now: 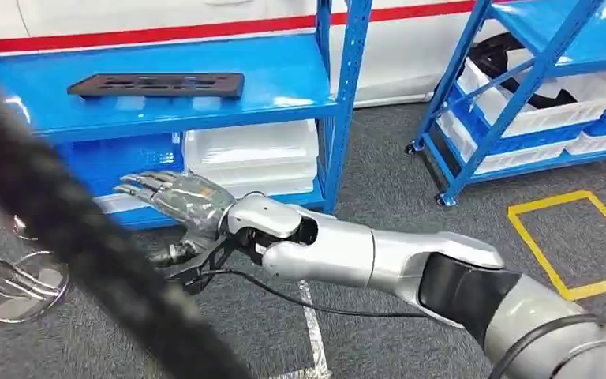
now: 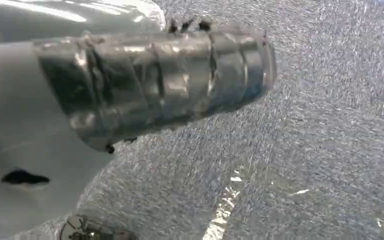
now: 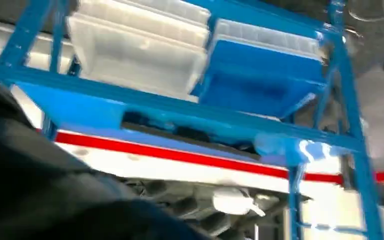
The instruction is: Take the parts from the cabinet and place them on the table.
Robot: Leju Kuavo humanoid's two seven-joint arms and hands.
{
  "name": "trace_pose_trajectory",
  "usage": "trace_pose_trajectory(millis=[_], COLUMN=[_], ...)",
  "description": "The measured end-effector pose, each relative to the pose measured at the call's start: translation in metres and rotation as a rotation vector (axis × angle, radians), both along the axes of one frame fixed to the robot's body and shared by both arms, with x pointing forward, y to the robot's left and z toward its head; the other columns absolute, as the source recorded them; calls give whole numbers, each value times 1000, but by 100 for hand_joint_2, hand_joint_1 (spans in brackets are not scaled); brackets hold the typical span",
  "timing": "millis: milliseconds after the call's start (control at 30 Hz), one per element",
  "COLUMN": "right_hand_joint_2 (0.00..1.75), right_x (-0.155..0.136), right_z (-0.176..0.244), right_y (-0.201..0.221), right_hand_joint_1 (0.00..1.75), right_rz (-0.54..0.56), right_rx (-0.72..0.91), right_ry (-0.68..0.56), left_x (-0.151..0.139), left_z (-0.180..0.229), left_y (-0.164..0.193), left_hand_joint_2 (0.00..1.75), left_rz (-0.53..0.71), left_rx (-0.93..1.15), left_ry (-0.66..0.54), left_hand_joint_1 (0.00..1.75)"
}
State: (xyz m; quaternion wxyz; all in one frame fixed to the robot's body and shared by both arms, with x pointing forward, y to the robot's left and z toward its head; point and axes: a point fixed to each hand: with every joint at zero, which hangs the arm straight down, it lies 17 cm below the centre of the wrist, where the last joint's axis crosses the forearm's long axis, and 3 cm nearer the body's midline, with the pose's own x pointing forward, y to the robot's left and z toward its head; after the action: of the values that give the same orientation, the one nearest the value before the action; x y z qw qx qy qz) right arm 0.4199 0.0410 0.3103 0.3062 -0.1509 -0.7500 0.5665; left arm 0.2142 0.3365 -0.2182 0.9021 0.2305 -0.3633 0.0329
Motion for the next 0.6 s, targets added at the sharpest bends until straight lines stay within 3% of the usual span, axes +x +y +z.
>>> trace_pose_trajectory(millis=[600], right_hand_joint_2=[0], right_x=[-1], right_z=[4], right_y=[2], right_hand_joint_1=[0], right_rz=[0], right_rx=[0], right_ry=[-11], left_x=[-6], left_z=[-2], left_y=[2], left_hand_joint_2=[0], left_rz=[6], left_rx=[3], left_ry=[9], left_hand_joint_1=[0])
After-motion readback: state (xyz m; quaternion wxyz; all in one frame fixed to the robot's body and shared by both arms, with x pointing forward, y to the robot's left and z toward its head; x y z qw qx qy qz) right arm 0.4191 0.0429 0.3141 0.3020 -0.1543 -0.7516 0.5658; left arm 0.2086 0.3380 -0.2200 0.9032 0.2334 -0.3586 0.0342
